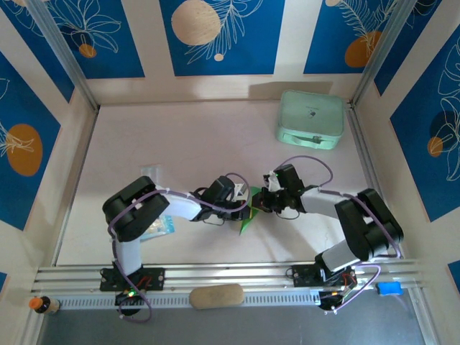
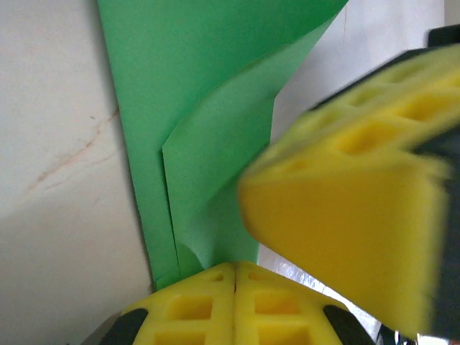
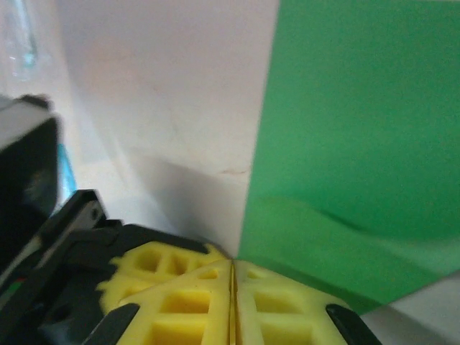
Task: Fold a paper plane with a square sheet of paper (pick it up from the middle)
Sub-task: Fold the wing for the fifth time at the center of the table.
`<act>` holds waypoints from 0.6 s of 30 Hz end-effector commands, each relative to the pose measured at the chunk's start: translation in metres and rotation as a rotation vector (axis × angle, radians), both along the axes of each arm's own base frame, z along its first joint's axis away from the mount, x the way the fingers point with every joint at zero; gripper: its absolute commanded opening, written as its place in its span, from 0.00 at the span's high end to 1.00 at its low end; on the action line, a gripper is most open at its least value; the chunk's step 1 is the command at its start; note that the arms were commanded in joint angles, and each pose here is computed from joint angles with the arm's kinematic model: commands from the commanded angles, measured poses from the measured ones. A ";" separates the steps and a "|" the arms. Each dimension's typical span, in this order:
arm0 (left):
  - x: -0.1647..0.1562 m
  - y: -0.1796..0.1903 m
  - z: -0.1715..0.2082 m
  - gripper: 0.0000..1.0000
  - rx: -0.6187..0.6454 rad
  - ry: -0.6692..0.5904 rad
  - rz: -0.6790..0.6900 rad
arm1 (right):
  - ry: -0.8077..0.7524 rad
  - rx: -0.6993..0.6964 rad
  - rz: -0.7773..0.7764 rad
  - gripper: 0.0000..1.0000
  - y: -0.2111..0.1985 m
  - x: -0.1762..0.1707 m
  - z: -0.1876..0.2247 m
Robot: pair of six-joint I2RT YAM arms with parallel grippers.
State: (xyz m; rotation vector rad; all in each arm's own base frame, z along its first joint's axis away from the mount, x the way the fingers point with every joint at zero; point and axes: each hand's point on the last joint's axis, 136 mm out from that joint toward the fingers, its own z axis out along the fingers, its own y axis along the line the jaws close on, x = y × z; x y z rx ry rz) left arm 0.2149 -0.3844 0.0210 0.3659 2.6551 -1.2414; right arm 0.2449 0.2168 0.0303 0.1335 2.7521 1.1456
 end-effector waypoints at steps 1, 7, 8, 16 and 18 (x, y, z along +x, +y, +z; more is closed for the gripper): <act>-0.035 0.049 -0.055 1.00 0.220 0.169 0.009 | 0.030 -0.052 -0.023 0.92 -0.009 0.010 -0.016; -0.041 0.058 -0.063 1.00 0.260 0.187 0.013 | 0.073 -0.012 -0.086 0.91 -0.023 0.028 -0.028; -0.042 0.060 -0.065 1.00 0.267 0.191 0.013 | 0.074 -0.003 -0.096 0.91 -0.024 0.031 -0.027; -0.051 0.072 -0.072 1.00 0.313 0.220 0.019 | 0.060 0.021 -0.198 0.91 -0.048 0.059 -0.023; -0.049 0.075 -0.071 1.00 0.321 0.211 0.030 | 0.070 0.023 -0.234 0.91 -0.059 0.067 -0.023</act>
